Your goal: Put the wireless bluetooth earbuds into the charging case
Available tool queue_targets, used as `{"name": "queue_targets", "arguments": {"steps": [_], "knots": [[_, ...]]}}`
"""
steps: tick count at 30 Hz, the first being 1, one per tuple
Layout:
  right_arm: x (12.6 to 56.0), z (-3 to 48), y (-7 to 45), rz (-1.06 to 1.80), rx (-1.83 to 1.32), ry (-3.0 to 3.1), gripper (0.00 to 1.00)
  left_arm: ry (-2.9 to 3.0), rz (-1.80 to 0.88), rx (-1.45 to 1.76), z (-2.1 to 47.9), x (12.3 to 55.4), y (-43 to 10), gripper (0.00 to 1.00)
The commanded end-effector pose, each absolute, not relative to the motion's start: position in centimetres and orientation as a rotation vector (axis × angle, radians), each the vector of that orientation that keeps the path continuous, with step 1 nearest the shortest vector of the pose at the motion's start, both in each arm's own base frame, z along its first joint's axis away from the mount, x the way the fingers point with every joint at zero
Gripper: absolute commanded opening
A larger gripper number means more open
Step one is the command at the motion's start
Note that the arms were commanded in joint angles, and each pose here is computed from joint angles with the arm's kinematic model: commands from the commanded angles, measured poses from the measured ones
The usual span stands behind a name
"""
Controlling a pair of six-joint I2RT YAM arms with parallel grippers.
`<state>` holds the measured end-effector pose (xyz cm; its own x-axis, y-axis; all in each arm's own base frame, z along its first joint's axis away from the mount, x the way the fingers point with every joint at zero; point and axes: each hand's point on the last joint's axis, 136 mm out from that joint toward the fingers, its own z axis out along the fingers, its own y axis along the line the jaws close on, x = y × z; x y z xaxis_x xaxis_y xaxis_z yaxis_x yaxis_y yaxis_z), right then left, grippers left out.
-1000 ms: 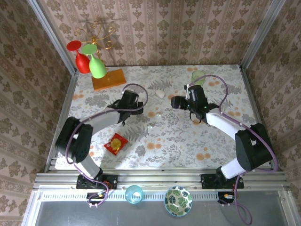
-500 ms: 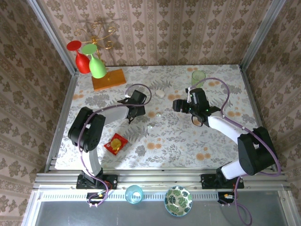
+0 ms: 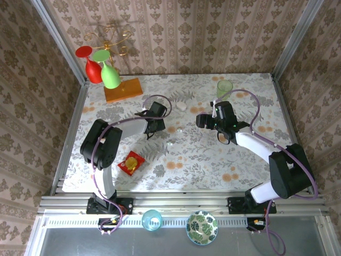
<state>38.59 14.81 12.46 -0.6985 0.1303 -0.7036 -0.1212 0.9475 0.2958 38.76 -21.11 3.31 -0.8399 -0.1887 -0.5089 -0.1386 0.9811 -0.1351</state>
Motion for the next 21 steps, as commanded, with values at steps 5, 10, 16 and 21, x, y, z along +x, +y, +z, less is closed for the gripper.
{"name": "queue_targets", "arguments": {"steps": [5, 10, 16, 21], "knots": [[38.6, 12.8, 14.8, 0.408, 0.019, 2.285, 0.84, 2.566, -0.150, -0.238, 5.0, 39.3, -21.4, 0.79], [38.7, 13.0, 14.9, 0.421, 0.024, 2.278, 0.84, 2.550, -0.166, -0.225, 6.6, 39.9, -21.3, 0.82], [38.7, 13.0, 14.9, 0.430, 0.032, 2.278, 0.84, 2.569, -0.239, -0.274, 6.8, 40.2, -21.1, 0.75], [38.6, 12.7, 15.0, 0.436, 0.036, 2.284, 0.84, 2.591, -0.336, -0.308, 6.7, 40.1, -21.6, 0.69]]}}
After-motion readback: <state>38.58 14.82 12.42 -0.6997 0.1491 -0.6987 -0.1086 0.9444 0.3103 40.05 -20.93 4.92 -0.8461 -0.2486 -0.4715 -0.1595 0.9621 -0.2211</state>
